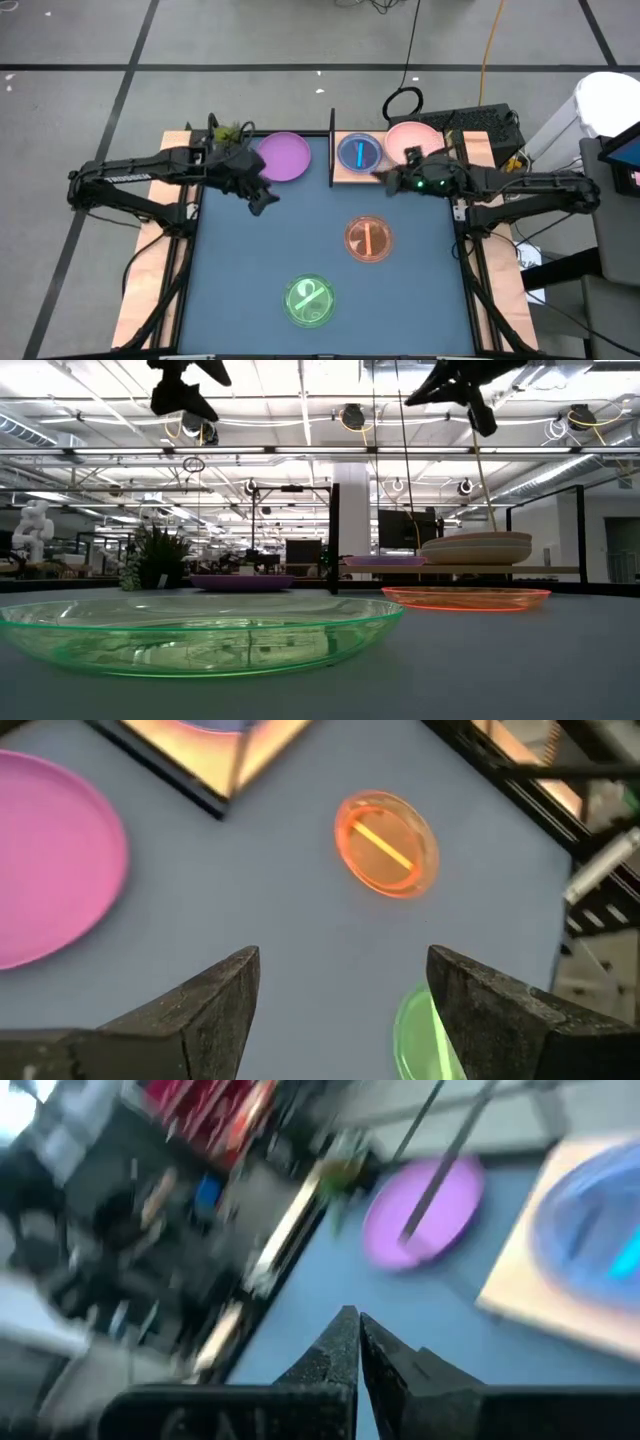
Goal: Place and stack plates onto a shelf
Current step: Stack the transparent orange plate on the transparent blue plate on the shelf
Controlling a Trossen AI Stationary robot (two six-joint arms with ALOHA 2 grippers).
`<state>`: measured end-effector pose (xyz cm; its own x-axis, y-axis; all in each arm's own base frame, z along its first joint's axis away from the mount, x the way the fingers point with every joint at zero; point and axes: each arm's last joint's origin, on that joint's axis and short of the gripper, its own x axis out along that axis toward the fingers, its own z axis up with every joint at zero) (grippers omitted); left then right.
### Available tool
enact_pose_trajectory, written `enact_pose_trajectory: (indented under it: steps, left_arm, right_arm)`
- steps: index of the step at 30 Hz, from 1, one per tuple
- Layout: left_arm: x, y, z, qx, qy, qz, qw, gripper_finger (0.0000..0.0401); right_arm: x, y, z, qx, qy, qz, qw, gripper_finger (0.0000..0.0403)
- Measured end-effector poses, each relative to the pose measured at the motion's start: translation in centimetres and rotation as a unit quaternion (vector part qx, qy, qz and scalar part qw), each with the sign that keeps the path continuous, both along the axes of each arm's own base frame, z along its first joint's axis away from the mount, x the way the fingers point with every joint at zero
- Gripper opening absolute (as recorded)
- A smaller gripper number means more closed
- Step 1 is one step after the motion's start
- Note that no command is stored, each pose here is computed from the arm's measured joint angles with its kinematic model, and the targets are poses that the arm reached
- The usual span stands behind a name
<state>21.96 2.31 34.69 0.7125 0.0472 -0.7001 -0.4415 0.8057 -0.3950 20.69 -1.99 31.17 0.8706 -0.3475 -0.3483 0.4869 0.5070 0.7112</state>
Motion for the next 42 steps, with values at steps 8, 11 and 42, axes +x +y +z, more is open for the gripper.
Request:
enact_pose_trajectory:
  steps: [8,11,42]
  left_arm:
    - [1.1,-3.5,-0.6,-0.017,0.009,-0.05,0.999,0.0289]
    - [1.7,-4.8,-1.1,-0.022,0.013,-0.055,0.998,0.0289]
    - [7.2,-18.9,-7.6,0.0,-0.018,-0.22,0.975,0.0289]
  right_arm:
    - [1.9,3.8,-1.9,0.03,0.054,0.155,0.986,0.0]
    - [1.8,5.0,-2.2,0.033,0.07,0.209,0.975,0.0]
    - [-2.1,11.2,-5.5,-0.137,0.246,0.472,0.836,0.0105]
